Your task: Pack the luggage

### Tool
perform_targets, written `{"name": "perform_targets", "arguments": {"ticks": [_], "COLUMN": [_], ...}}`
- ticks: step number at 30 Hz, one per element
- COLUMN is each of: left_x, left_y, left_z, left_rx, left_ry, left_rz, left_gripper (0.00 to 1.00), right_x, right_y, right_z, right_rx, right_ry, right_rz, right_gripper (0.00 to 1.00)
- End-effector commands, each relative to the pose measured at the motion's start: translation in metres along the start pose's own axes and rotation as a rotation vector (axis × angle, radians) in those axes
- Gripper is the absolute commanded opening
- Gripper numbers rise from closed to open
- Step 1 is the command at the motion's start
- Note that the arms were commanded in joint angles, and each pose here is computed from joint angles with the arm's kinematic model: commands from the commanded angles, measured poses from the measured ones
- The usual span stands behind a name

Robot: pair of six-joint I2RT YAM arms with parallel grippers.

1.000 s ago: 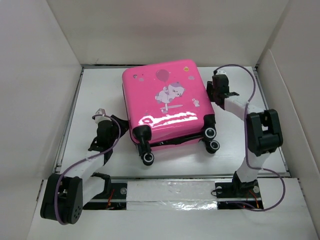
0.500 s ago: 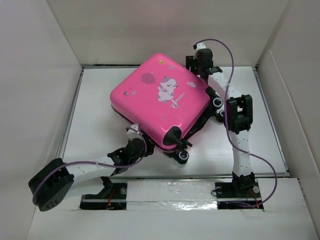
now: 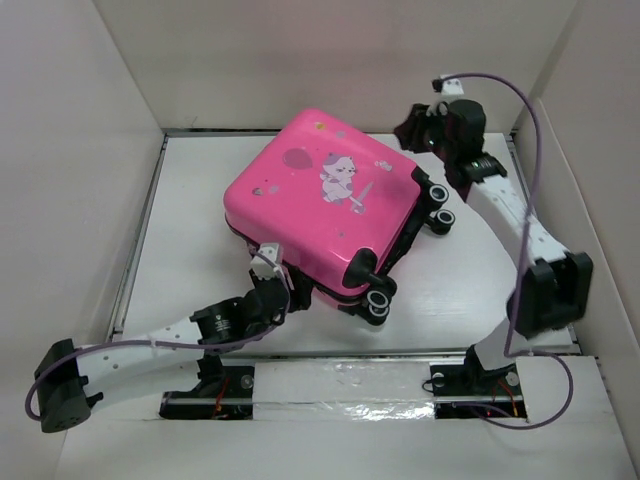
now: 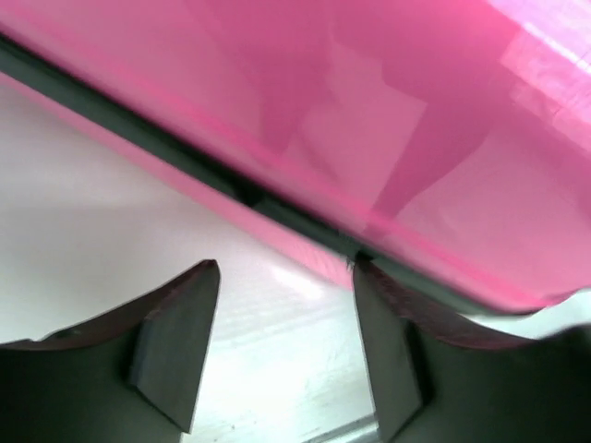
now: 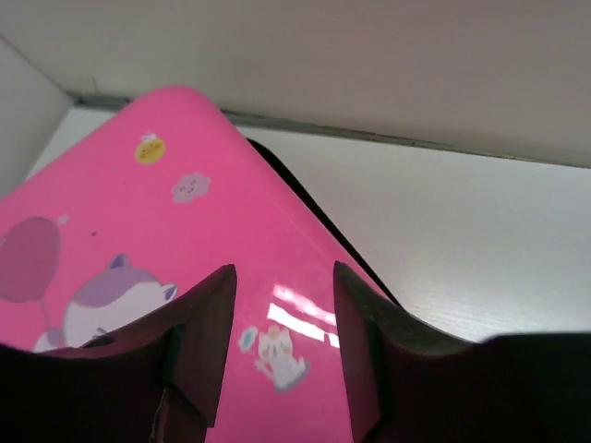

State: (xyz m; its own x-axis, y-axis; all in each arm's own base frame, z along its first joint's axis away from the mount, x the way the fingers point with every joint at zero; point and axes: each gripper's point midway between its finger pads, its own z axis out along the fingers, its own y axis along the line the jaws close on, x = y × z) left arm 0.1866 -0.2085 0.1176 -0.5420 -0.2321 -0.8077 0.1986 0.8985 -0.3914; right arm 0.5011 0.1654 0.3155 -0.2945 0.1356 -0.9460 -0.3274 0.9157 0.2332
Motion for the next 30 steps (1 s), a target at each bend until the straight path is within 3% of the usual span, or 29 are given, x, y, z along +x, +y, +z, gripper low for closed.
{"name": "perform_targets", "arguments": {"ticks": [1,3,4,7,11,15,16,19,22,23,28,30], "left_x": [-0.065,-0.084,-0.101,-0.149,-0.225,-0.273,-0.299,-0.319,-0.343,-0.348,-0.339,-0.314], "left_y": [0.01,0.009,0.007,-0.003,-0.031,-0.052,-0.042,-0.026,0.021,0.054,0.13,0.158], "left_z": [-0.023,-0.038,-0.044,-0.063,-0.074,-0.027,-0.022,0.016,0.052,0.06,0.116,0.144], "left_rx": [-0.111,-0.098,-0.093,-0.066,-0.011,0.068,0.092,0.141,0.07,-0.007,-0.092,-0.147], "left_ry": [-0.186,-0.238,-0.284,-0.432,-0.612,-0.556,-0.568,-0.515,-0.504,-0.493,-0.378,-0.284], "left_rz": [-0.074,-0.114,-0.128,-0.209,-0.261,-0.253,-0.27,-0.321,-0.36,-0.387,-0.461,-0.486], "left_gripper": [0.55,0.48,0.43,0.29,0.25,0.31,0.32,0.35,0.39,0.39,0.4,0.41], "right_x": [-0.028,-0.031,0.002,0.039,0.081,0.113,0.12,0.141,0.157,0.16,0.176,0.181], "right_y": [-0.007,-0.008,-0.016,-0.024,-0.027,-0.03,-0.032,-0.045,-0.047,-0.046,-0.045,-0.044], "right_z": [-0.052,-0.092,-0.095,-0.121,-0.142,-0.153,-0.155,-0.156,-0.153,-0.152,-0.144,-0.142], "right_rx": [0.035,0.054,0.072,0.128,0.151,0.167,0.178,0.233,0.237,0.231,0.215,0.208], "right_ry": [-0.219,-0.289,-0.251,-0.238,-0.196,-0.156,-0.143,-0.107,-0.063,-0.054,0.002,0.016], "right_rz": [0.034,0.063,0.077,0.101,0.124,0.128,0.128,0.13,0.137,0.144,0.142,0.152], "right_gripper": [0.24,0.07,0.0,0.0,0.0,0.0,0.0,0.0,0.0,0.0,0.0,0.0]}}
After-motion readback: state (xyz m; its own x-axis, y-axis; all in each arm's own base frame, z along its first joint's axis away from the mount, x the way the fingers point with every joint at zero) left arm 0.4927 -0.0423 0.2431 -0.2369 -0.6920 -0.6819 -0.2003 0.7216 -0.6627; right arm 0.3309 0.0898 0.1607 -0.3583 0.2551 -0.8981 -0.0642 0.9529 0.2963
